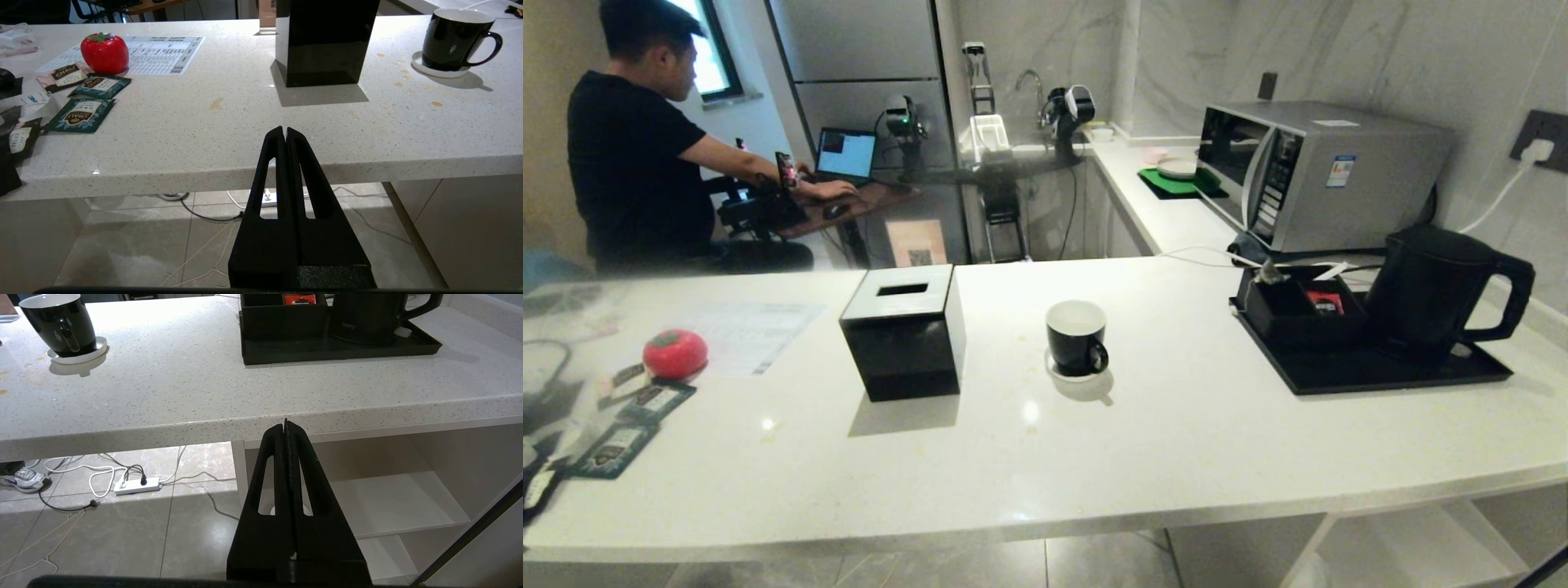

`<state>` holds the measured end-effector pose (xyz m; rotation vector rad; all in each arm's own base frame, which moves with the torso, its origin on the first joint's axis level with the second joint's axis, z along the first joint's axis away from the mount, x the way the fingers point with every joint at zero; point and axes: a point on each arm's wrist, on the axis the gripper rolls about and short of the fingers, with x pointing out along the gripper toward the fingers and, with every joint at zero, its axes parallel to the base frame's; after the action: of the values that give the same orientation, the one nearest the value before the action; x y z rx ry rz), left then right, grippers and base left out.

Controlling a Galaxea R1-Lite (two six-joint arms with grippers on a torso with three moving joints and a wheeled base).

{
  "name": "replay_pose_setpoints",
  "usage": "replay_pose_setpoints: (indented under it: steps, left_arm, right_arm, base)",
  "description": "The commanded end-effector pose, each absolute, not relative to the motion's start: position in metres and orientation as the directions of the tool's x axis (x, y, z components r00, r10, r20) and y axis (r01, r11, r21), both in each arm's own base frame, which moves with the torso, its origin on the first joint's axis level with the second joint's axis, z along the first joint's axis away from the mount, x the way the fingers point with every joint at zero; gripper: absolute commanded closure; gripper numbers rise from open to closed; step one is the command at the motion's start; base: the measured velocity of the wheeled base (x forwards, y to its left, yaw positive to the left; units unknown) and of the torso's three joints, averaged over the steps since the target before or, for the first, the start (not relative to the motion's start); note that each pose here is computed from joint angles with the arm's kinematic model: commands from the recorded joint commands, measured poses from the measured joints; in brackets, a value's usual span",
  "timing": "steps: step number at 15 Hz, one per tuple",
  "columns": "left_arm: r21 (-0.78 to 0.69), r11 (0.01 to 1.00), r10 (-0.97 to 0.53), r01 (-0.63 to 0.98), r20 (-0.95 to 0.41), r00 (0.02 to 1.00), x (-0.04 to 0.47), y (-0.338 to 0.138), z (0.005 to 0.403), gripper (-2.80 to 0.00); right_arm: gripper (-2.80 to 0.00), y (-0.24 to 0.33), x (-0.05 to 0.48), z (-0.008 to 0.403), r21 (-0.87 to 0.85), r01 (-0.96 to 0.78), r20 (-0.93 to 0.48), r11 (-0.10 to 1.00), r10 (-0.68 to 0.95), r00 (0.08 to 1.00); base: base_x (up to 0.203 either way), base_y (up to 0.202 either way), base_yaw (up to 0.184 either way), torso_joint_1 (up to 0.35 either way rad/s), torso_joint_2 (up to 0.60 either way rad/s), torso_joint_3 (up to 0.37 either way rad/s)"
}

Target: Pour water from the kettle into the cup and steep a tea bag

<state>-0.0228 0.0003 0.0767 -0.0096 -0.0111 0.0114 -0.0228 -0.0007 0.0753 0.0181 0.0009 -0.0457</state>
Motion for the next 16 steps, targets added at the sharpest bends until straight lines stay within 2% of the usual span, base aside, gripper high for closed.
replay_pose_setpoints:
  steps: [1, 16]
  left_arm:
    - [-0.01, 1.0, 0.012, -0.012, 0.012, 1.0, -0.0228, 0.0003, 0.0767, 0.0]
    - [-0.01, 1.0, 0.012, -0.012, 0.012, 1.0, -0.0228, 0.0003, 0.0767, 0.0]
  right_arm:
    - [0.0, -0.0007, -0.0227, 0.0754, 0.018, 0.046, -0.003, 0.999, -0.046, 0.999]
    - [0.0, -0.0007, -0.0227, 0.0754, 0.018, 0.046, -0.003, 0.999, -0.046, 0.999]
  base:
    - [0.0, 0.0, 0.0, 0.0, 0.0, 0.0]
    - [0.0, 0.0, 0.0, 0.0, 0.0, 0.0]
